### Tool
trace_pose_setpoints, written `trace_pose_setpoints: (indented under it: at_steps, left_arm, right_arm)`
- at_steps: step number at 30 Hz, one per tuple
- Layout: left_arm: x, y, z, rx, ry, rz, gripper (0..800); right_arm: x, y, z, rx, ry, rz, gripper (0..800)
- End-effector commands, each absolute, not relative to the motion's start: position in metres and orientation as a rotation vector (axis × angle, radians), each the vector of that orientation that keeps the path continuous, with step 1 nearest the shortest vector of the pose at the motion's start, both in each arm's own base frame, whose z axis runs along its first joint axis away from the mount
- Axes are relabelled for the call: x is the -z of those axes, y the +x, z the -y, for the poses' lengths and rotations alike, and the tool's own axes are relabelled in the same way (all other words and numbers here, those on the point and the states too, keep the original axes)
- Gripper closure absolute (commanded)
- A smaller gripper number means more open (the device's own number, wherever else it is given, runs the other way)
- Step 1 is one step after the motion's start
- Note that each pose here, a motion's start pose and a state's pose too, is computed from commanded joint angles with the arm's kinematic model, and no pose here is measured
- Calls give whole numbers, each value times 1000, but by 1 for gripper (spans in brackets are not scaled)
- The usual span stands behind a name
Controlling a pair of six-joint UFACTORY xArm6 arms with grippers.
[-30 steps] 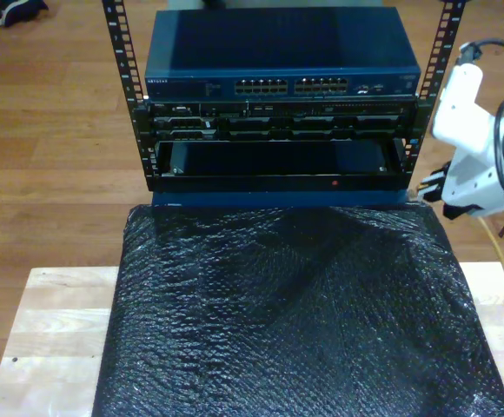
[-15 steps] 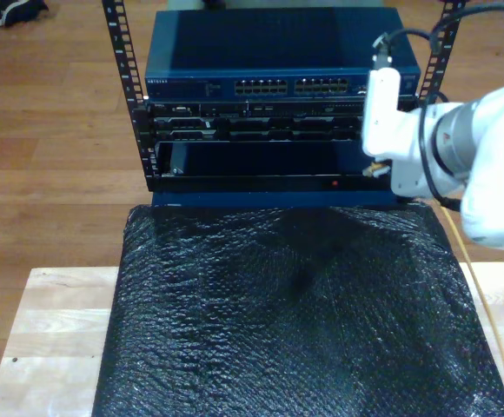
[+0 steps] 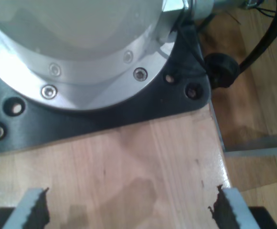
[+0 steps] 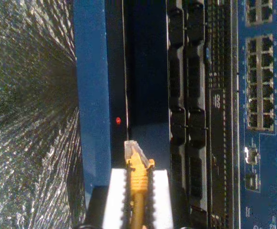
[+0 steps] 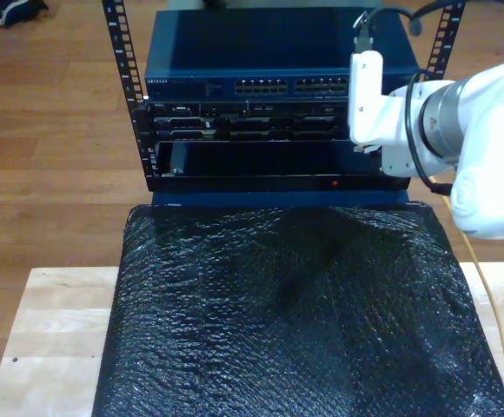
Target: Grab the cable and plug it in
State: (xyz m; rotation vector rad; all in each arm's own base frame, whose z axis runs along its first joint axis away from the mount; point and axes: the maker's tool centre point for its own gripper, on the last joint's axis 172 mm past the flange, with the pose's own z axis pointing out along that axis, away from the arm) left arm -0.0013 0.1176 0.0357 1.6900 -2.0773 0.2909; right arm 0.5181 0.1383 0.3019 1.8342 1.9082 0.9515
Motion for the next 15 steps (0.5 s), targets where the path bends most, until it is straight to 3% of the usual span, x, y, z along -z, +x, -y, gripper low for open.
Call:
trace_pose_setpoints:
  at_steps: [15]
  left_arm:
    - [-36,-1,-118,-291,1689,2079,0]
  right_arm:
    - [-331,533,-148,-1041,1589,-1859,800]
